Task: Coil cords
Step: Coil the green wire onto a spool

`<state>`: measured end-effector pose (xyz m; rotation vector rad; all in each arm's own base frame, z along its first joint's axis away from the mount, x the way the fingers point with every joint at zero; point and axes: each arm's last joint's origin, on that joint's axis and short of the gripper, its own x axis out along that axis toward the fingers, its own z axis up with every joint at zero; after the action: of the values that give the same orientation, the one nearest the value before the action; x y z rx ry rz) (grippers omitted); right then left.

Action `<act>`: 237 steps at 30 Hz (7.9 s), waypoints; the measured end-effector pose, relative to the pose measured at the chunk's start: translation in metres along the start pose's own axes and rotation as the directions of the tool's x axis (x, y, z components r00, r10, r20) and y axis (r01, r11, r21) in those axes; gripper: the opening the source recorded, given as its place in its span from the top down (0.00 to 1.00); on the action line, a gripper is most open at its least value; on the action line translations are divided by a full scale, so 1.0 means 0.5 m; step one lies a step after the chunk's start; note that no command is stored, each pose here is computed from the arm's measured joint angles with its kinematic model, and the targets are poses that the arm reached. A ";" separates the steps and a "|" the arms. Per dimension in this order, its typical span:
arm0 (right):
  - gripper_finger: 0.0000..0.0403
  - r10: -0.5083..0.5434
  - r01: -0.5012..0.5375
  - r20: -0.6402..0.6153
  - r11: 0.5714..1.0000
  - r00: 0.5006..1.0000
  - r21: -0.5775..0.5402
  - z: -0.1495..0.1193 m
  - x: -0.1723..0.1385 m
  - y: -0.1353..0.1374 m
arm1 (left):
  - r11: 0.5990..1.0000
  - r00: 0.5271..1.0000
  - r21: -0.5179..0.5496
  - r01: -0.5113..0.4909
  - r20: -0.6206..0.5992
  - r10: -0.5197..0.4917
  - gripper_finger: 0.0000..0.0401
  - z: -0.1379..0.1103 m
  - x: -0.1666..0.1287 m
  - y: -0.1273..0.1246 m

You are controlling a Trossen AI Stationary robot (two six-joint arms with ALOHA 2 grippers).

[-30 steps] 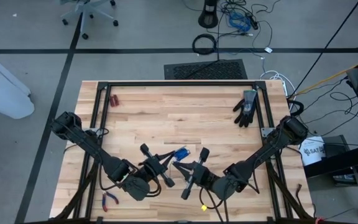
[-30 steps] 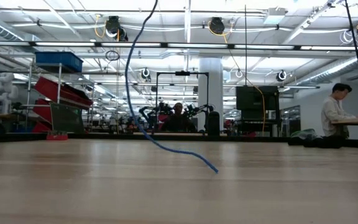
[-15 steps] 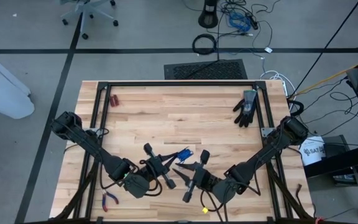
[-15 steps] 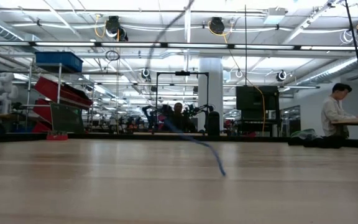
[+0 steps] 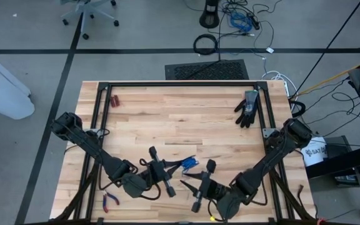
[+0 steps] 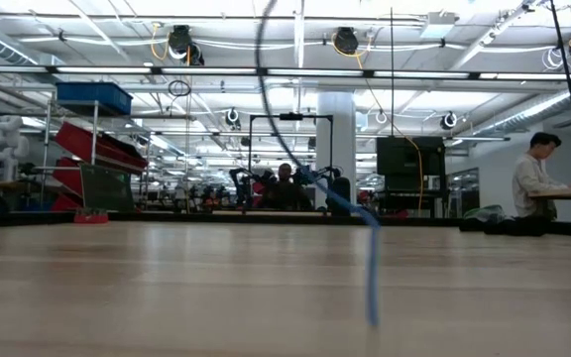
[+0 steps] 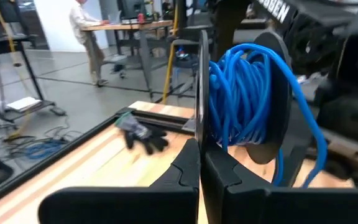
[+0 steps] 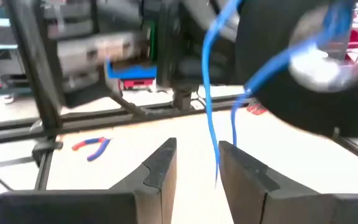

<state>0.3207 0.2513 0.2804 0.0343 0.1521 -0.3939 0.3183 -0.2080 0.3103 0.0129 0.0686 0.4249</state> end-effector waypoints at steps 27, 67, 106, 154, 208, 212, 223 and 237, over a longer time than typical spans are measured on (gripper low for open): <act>0.74 0.031 -0.040 -0.045 0.977 0.998 -0.212 -0.039 -0.109 0.028 | 0.972 0.975 -0.098 0.214 0.083 -0.206 1.00 0.026 -0.004 -0.013; 1.00 0.055 -0.068 -0.091 0.987 0.994 -0.143 -0.048 -0.045 0.022 | 0.943 0.946 -0.128 0.306 0.154 -0.286 1.00 0.043 -0.012 -0.019; 0.82 0.049 -0.085 -0.159 0.970 0.986 -0.228 -0.194 -0.079 0.026 | 0.930 0.932 -0.117 0.348 0.152 -0.330 1.00 0.042 -0.012 -0.021; 1.00 0.162 -0.193 -0.242 0.975 0.957 -0.112 -0.157 -0.006 0.001 | 0.934 0.927 -0.049 0.353 0.154 -0.342 1.00 0.049 -0.032 -0.025; 1.00 0.082 -0.070 -0.065 0.984 0.995 0.166 -0.051 -0.219 -0.039 | 0.900 0.895 0.119 0.420 0.109 -0.432 1.00 0.074 -0.117 -0.027; 1.00 0.077 -0.072 -0.022 0.980 0.997 0.186 -0.031 -0.224 -0.037 | 0.877 0.898 0.239 0.417 0.038 -0.438 1.00 0.057 -0.118 -0.028; 1.00 0.137 -0.141 0.031 0.975 0.990 0.172 -0.004 -0.240 -0.017 | 0.858 0.945 0.401 0.320 -0.069 -0.320 1.00 0.026 -0.115 -0.020; 1.00 0.132 -0.147 0.097 0.974 0.987 0.172 0.030 -0.230 -0.011 | 0.853 0.977 0.478 0.211 -0.086 -0.194 1.00 0.007 -0.110 -0.019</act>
<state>0.2155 0.2888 0.3130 0.2036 0.0298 -0.2671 0.2724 -0.2393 0.3171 0.4932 0.2087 0.1859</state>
